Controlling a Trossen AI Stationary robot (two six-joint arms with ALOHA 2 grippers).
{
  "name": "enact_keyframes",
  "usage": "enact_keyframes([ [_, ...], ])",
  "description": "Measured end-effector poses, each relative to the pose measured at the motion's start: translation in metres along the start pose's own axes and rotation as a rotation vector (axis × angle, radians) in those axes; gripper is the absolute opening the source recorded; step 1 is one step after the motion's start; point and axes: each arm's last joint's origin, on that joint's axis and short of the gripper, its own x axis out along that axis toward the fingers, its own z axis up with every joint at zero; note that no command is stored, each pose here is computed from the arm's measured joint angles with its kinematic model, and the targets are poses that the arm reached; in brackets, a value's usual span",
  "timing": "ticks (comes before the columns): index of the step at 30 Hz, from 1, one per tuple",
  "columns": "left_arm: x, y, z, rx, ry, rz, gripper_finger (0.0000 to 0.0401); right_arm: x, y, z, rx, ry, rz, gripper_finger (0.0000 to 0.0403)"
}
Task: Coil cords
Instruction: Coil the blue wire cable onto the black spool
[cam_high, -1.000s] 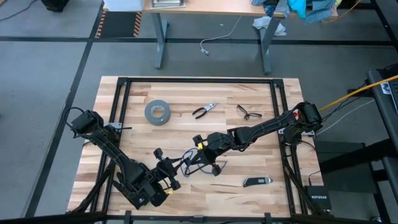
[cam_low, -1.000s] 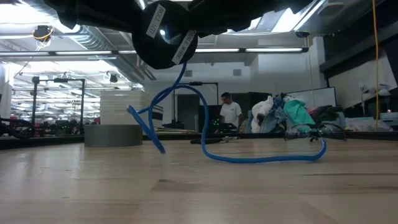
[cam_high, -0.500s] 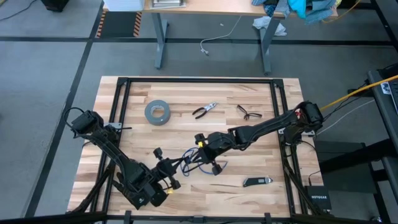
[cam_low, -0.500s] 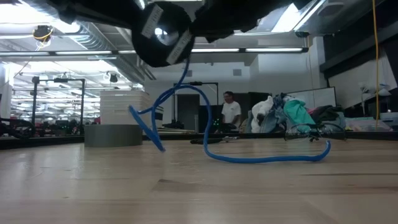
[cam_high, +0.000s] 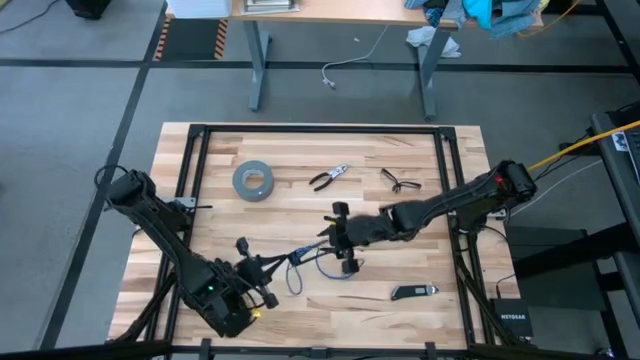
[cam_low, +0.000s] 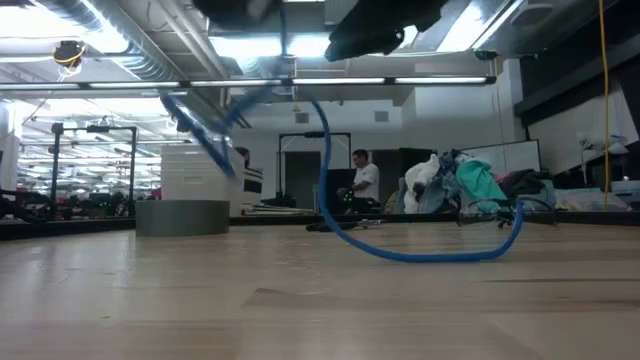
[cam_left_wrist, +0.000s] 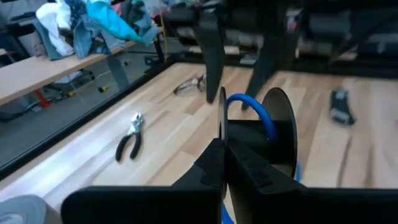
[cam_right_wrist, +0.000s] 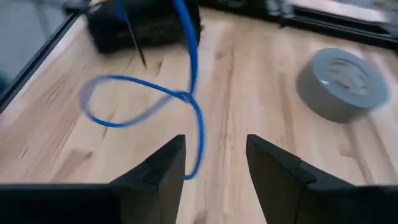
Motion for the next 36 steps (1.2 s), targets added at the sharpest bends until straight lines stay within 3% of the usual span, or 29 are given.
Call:
enact_keyframes([
  [5, -0.014, 0.012, 0.019, 0.006, -0.038, -0.013, 0.0001, 0.007, 0.020, -0.008, 0.095, -0.129, -0.148, 0.0168],
  [12, -0.021, 0.024, 0.034, 0.026, -0.074, 0.003, 0.0001, 0.019, 0.041, -0.004, 0.195, -0.391, -0.179, 0.0166],
  [20, -0.023, 0.024, 0.035, 0.030, -0.081, 0.004, 0.0001, 0.050, 0.039, -0.026, 0.167, -0.335, -0.280, 0.0166],
  [26, -0.025, 0.023, 0.035, 0.033, -0.077, -0.011, 0.0001, 0.062, 0.025, -0.028, 0.154, -0.376, -0.379, 0.0166],
  [33, -0.029, 0.020, 0.036, 0.020, -0.080, -0.032, 0.0001, 0.071, 0.011, -0.027, 0.100, -0.427, -0.276, 0.0164],
  [36, -0.029, 0.019, 0.038, 0.020, -0.086, -0.035, 0.0001, 0.072, 0.010, -0.027, 0.101, -0.429, -0.247, 0.0143],
])
